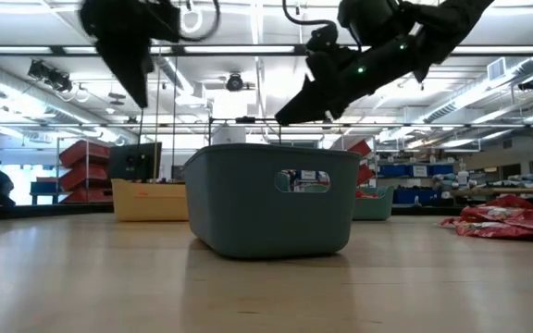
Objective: Sort candy
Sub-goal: Put the orange chocolate bar into the yellow bin
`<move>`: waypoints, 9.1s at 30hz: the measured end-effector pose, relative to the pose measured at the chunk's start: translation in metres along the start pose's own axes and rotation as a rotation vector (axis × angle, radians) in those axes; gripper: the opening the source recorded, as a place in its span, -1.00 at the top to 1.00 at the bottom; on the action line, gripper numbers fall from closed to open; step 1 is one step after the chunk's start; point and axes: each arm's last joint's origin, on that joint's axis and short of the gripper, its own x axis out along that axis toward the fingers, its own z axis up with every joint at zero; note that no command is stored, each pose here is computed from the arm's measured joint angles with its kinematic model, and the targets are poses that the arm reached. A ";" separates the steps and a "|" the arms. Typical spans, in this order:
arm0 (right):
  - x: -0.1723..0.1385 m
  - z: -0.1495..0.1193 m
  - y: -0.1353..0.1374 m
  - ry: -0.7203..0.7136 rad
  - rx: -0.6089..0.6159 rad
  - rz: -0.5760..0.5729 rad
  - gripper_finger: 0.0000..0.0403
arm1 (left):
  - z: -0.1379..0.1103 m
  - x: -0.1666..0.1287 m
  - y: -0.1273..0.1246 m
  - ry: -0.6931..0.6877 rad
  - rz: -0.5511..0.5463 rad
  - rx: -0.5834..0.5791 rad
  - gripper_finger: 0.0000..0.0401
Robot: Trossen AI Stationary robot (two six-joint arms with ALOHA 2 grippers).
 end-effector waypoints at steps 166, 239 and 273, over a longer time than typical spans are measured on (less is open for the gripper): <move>0.014 -0.003 -0.001 -0.085 -0.031 0.050 0.77 | -0.023 0.016 -0.073 0.258 -0.090 -0.017 1.00; 0.014 -0.004 -0.001 -0.071 -0.024 0.060 0.68 | -0.043 0.058 -0.040 0.243 -0.066 -0.296 0.99; 0.014 -0.005 -0.001 -0.063 -0.026 0.060 0.67 | 0.023 0.131 0.059 0.131 0.179 -0.100 0.90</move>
